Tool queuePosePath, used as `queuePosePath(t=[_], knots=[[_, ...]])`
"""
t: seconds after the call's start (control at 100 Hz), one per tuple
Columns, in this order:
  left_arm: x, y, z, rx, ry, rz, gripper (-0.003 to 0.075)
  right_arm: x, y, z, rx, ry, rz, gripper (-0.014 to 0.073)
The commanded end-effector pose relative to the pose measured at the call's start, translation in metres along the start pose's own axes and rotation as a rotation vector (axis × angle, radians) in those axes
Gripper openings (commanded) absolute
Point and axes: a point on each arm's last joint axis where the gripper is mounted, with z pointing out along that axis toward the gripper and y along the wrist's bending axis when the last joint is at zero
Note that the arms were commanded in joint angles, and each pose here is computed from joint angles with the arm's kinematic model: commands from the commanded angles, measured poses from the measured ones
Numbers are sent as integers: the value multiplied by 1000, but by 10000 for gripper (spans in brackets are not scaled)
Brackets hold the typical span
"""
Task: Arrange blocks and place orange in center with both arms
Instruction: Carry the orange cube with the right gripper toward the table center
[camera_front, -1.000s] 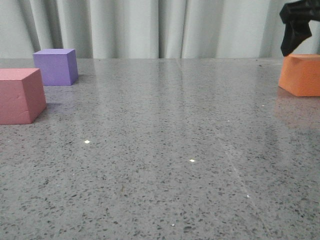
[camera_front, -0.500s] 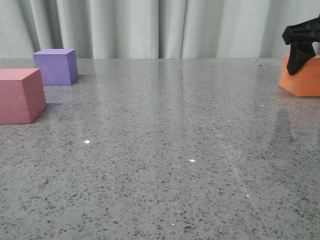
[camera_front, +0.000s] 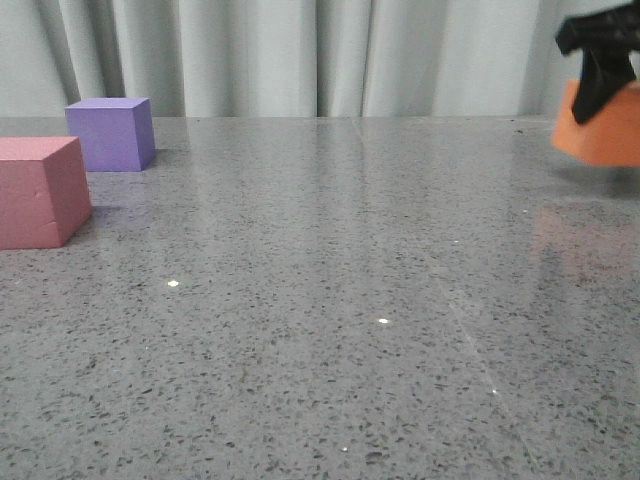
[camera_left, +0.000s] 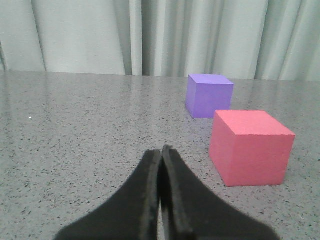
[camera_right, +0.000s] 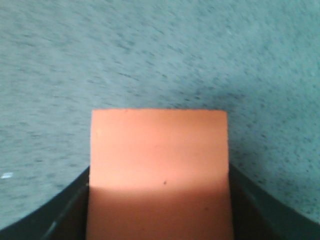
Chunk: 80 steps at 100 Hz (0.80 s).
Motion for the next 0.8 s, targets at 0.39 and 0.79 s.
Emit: queuePosePath(t=[0.39,0.79], knots=[[10,-1,0,19,-48,-7,-19,-42,105,-50,-248,-171,34,216],[10,-1,0,19,-48,-7,-19,-34,183,-29,-141,-91,13,216]])
